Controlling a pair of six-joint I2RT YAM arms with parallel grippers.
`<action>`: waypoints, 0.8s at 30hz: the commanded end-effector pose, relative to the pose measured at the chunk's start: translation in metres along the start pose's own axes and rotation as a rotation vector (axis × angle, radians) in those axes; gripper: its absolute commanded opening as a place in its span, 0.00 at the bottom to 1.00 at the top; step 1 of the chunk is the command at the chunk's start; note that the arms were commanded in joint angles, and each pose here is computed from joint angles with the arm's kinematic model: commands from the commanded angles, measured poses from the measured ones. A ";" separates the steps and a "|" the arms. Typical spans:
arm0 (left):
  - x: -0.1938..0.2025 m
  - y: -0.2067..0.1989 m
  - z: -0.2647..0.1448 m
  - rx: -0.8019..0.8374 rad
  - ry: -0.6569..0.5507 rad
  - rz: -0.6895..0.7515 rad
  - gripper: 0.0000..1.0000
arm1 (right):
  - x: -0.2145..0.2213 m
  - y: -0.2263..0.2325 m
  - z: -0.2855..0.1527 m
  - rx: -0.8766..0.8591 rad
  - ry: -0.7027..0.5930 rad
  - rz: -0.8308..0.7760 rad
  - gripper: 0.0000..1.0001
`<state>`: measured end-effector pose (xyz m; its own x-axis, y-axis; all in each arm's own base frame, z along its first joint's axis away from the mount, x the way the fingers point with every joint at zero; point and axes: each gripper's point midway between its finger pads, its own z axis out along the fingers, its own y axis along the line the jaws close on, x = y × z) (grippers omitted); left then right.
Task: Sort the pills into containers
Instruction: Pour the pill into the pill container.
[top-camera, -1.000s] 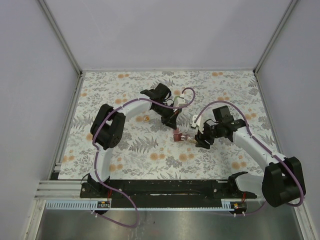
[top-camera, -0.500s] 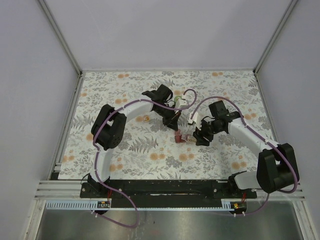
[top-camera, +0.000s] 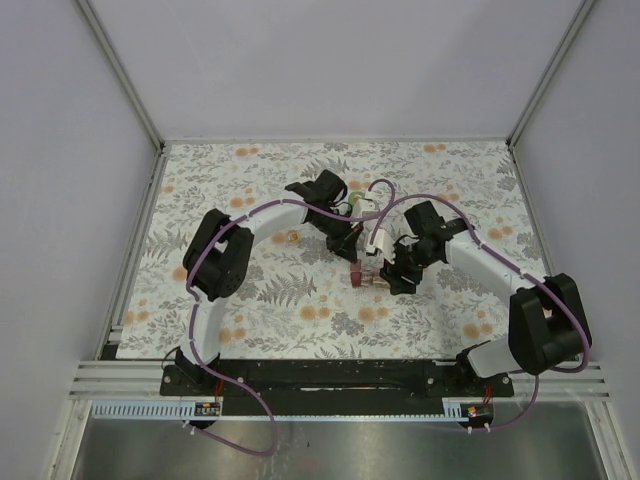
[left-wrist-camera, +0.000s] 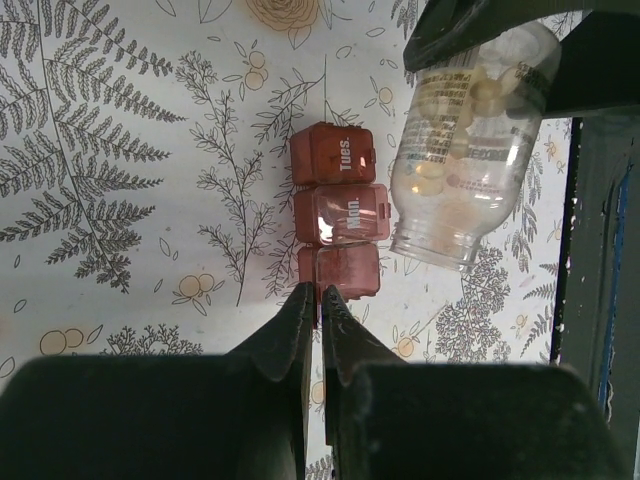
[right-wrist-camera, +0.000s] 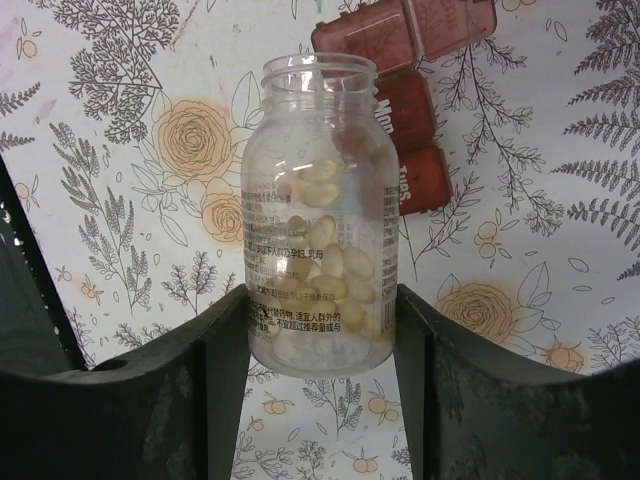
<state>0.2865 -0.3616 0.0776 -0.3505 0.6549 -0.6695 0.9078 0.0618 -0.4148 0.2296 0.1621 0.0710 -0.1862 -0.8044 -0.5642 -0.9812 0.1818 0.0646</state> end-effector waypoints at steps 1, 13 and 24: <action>-0.014 -0.004 -0.001 0.002 -0.033 0.041 0.00 | -0.013 -0.011 -0.004 0.030 0.008 -0.050 0.00; -0.012 -0.005 0.000 0.004 -0.030 0.038 0.00 | -0.013 -0.017 -0.001 0.040 0.053 -0.035 0.00; -0.010 -0.004 -0.001 -0.003 -0.024 0.035 0.00 | -0.014 -0.020 -0.001 0.050 0.093 -0.029 0.00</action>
<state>0.2841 -0.3632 0.0776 -0.3535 0.6567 -0.6662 0.9056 0.0617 -0.4197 0.2440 0.1637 0.0679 -0.1728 -0.8543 -0.4903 -0.9830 0.1808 0.0315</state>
